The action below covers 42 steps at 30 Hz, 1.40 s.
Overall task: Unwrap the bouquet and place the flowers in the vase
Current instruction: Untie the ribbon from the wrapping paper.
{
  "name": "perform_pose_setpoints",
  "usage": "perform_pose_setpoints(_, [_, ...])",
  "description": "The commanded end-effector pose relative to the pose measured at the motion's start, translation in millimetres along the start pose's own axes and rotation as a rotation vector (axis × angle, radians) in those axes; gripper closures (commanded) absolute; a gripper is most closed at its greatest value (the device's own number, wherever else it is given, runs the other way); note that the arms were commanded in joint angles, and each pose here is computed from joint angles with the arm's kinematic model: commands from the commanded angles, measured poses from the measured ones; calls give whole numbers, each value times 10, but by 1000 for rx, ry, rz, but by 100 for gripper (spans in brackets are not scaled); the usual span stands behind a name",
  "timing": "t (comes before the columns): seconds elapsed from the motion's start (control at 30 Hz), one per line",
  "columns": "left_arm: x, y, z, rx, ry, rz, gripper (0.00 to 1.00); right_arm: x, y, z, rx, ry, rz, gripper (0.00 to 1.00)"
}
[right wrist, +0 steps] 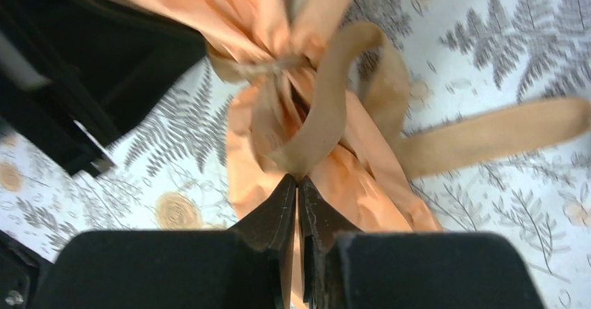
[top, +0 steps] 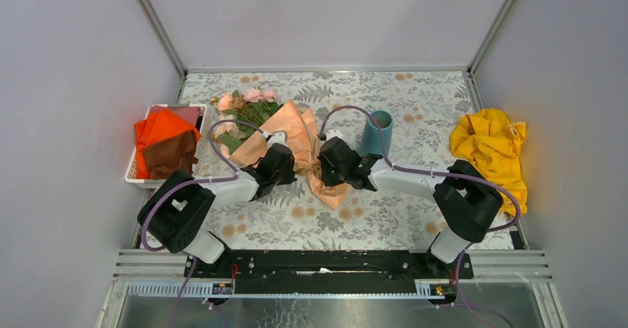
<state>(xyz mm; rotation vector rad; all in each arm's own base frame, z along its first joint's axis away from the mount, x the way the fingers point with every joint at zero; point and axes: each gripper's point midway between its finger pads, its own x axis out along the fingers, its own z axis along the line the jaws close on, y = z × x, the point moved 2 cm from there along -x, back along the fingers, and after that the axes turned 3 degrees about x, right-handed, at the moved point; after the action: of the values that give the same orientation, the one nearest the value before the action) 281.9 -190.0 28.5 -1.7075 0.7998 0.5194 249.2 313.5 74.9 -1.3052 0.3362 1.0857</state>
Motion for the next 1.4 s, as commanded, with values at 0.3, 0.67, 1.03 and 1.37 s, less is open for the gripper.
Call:
perform_pose_setpoints(0.3, [-55, -210, -188, 7, 95, -36, 100, -200, 162, -409, 44, 168, -16, 88])
perform_pose_setpoints(0.67, [-553, -674, -571, 14, 325, -216, 83, -98, 193, -241, 35, 63, 5, 49])
perform_pose_setpoints(1.03, [-230, -408, -661, 14, 368, -95, 83, 11, 408, -286, 50, 49, 53, 53])
perform_pose_setpoints(1.37, [-83, -462, -665, 28, 319, -100, 82, 66, 523, -254, 66, 0, 69, 48])
